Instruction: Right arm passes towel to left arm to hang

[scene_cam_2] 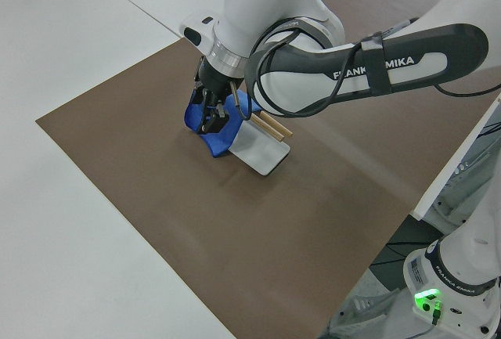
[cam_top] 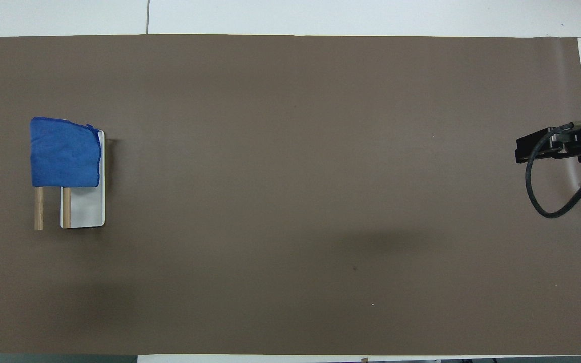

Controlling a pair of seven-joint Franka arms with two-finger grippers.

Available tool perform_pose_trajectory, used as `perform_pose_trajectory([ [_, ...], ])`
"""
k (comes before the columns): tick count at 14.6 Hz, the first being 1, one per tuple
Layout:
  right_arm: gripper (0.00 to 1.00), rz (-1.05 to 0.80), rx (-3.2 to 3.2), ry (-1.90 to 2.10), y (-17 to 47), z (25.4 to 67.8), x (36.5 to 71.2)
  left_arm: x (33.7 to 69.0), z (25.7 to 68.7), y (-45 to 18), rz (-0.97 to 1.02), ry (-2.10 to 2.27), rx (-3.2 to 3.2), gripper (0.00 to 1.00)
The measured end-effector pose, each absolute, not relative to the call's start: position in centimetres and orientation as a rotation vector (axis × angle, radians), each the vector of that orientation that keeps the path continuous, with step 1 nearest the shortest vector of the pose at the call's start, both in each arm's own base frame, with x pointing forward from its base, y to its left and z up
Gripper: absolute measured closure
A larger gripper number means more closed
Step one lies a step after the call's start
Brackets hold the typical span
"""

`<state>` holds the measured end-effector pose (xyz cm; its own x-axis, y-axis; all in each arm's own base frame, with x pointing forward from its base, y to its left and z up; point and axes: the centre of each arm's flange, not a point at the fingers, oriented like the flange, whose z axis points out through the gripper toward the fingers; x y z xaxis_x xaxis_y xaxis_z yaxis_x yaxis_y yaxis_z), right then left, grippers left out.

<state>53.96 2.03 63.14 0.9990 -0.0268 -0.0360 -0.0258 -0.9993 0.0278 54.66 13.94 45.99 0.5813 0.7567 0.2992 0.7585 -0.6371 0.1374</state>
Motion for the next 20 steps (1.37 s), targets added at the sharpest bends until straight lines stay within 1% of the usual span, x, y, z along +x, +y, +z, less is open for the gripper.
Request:
perform_pose_trajectory([
  [1, 0.00, -0.053, 3.114, -0.044, 1.9, 63.3, 54.0, 55.7, 47.0, 12.3, -0.527, -1.296, -2.812, 0.04],
  [2, 0.00, -0.053, 3.114, -0.046, 1.9, 63.4, 53.9, 56.6, 47.9, 10.6, -0.522, -1.255, -2.835, 0.00],
  [5, 0.00, -0.052, 3.114, -0.046, 1.9, 63.4, 53.9, 59.3, 50.4, 4.9, -0.520, -1.118, -2.908, 0.00],
  [8, 0.00, -0.052, 3.114, -0.046, 1.9, 63.4, 53.9, 60.4, 50.4, -0.6, -0.509, -0.907, -2.987, 0.00],
  [10, 0.00, -0.053, 3.114, -0.046, 1.8, 63.4, 53.9, 60.0, 50.0, -3.5, -0.446, -0.661, -3.037, 0.00],
  [13, 0.00, -0.053, 3.114, -0.046, 1.8, 63.4, 53.9, 58.8, 49.6, -6.7, -0.258, -0.354, -3.085, 0.00],
  [17, 0.00, -0.054, 3.114, -0.046, 1.8, 63.4, 53.9, 57.0, 53.5, -6.4, -0.070, -0.087, -3.160, 0.00],
  [20, 0.00, -0.054, 3.114, -0.046, 1.8, 63.4, 53.9, 55.9, 57.4, -5.6, -0.028, -0.008, -3.164, 0.00],
])
